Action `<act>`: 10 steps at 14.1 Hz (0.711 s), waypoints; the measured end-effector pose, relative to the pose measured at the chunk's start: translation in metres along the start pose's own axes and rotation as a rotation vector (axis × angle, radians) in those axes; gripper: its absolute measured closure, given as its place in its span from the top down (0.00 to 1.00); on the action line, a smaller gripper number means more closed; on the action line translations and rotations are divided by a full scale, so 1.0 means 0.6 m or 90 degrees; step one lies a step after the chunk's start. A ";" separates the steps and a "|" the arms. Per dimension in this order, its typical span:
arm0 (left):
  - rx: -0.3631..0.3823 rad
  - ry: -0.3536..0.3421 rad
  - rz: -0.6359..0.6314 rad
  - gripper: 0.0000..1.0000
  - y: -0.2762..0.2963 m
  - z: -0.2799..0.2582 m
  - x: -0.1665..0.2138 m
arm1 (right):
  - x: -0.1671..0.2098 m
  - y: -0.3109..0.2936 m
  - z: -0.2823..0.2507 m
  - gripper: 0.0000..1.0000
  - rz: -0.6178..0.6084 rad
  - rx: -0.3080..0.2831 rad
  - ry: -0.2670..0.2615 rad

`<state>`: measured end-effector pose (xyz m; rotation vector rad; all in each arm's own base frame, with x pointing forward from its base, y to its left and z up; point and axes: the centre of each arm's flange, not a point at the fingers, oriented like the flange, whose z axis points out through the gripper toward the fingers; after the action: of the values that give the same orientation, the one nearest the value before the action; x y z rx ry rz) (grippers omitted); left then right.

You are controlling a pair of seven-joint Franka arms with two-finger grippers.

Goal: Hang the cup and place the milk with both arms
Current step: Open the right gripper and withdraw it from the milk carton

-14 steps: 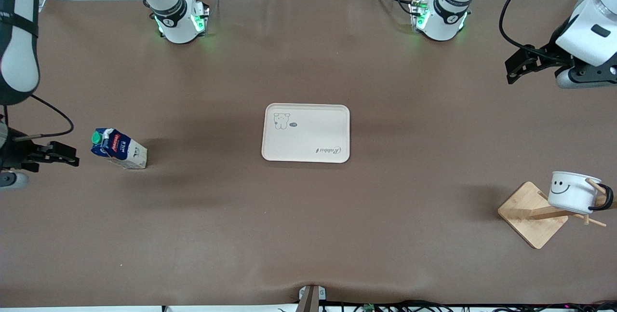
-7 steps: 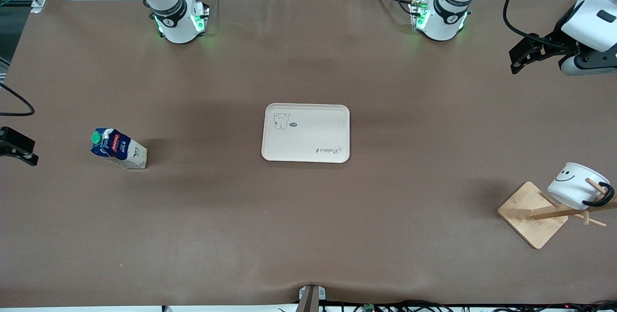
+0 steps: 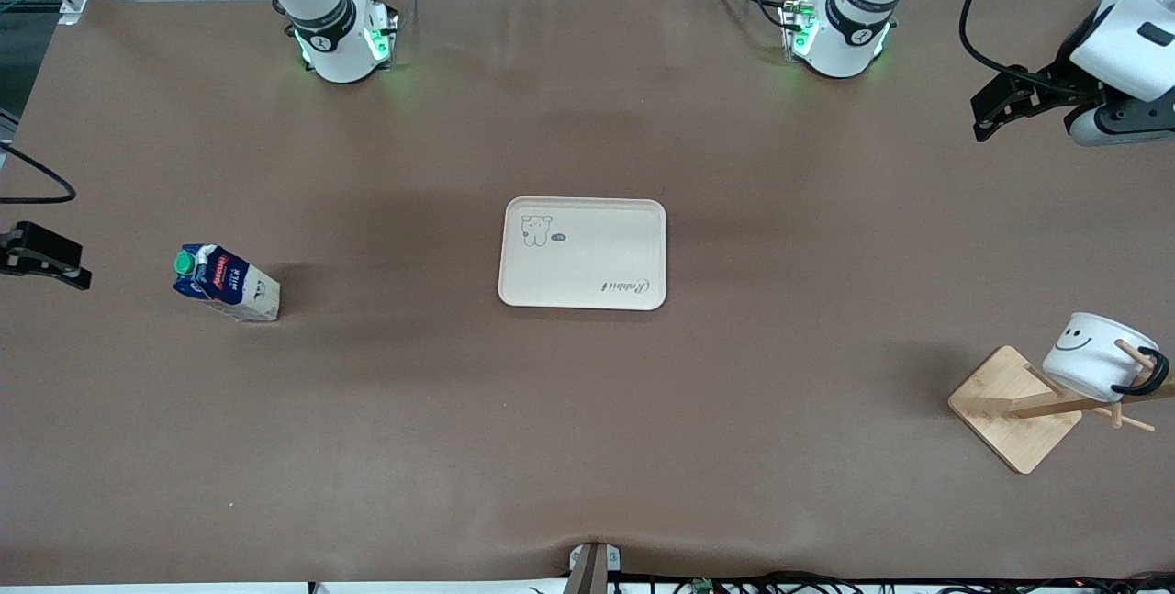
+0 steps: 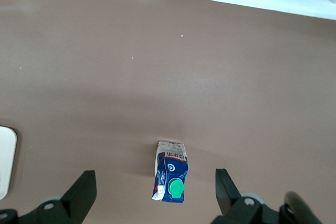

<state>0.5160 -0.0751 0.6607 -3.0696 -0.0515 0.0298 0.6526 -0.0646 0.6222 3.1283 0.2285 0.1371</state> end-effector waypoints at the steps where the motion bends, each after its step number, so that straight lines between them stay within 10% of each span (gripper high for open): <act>1: 0.000 0.000 0.000 1.00 -0.001 0.000 0.000 | -0.008 0.006 0.003 1.00 0.005 0.010 -0.019; 4: -0.001 0.001 -0.010 1.00 -0.013 -0.001 0.002 | -0.040 -0.003 0.010 1.00 0.005 0.036 -0.102; 10: -0.020 -0.006 -0.022 1.00 -0.031 -0.001 0.001 | -0.092 -0.001 -0.012 1.00 0.023 0.048 -0.115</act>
<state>0.5162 -0.0563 0.6627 -3.0990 -0.1065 0.0427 0.5973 -0.0723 0.6243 3.1942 0.1799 -0.1574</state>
